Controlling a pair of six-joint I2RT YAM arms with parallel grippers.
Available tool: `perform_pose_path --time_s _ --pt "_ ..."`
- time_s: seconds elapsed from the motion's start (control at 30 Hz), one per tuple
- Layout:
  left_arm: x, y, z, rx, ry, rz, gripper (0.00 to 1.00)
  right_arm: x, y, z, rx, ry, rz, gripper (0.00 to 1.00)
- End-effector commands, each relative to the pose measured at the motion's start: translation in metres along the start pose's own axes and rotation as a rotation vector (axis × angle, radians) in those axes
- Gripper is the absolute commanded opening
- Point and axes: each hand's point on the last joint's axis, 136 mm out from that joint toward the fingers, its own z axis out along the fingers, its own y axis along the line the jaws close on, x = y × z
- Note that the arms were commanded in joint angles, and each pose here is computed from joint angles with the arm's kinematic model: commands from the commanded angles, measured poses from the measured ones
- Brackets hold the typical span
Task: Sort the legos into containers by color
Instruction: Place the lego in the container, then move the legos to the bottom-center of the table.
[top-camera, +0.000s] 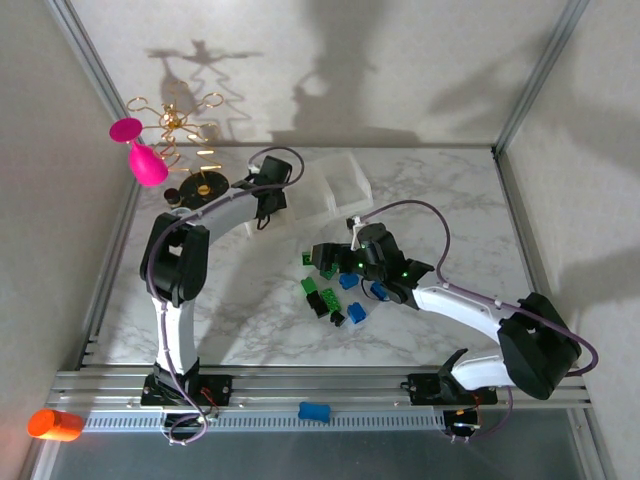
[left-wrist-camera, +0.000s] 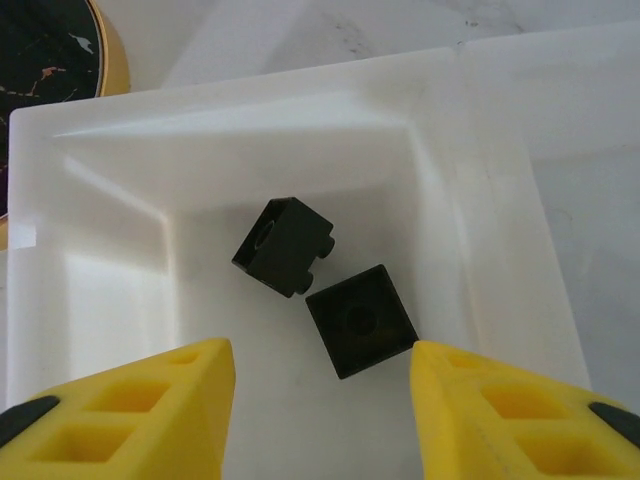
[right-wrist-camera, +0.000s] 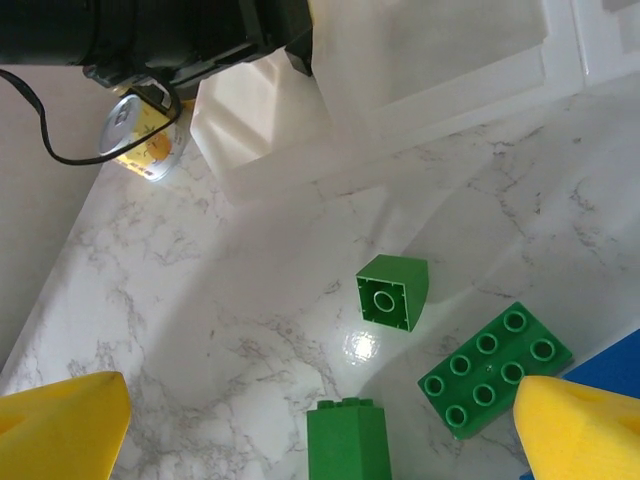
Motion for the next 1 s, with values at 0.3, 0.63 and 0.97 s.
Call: perform_pose_path --time_s 0.3,0.63,0.97 --pt "-0.005 0.004 -0.088 0.173 -0.052 -0.051 0.5 -0.015 -0.005 -0.009 0.06 -0.03 -0.017 0.99" --pt "0.061 0.004 -0.137 0.272 0.001 -0.071 0.5 0.01 -0.021 -0.016 0.094 0.036 0.006 0.99" --pt "0.134 -0.014 -0.165 0.331 0.113 -0.059 0.53 0.048 -0.04 -0.032 0.132 0.143 0.02 0.99"
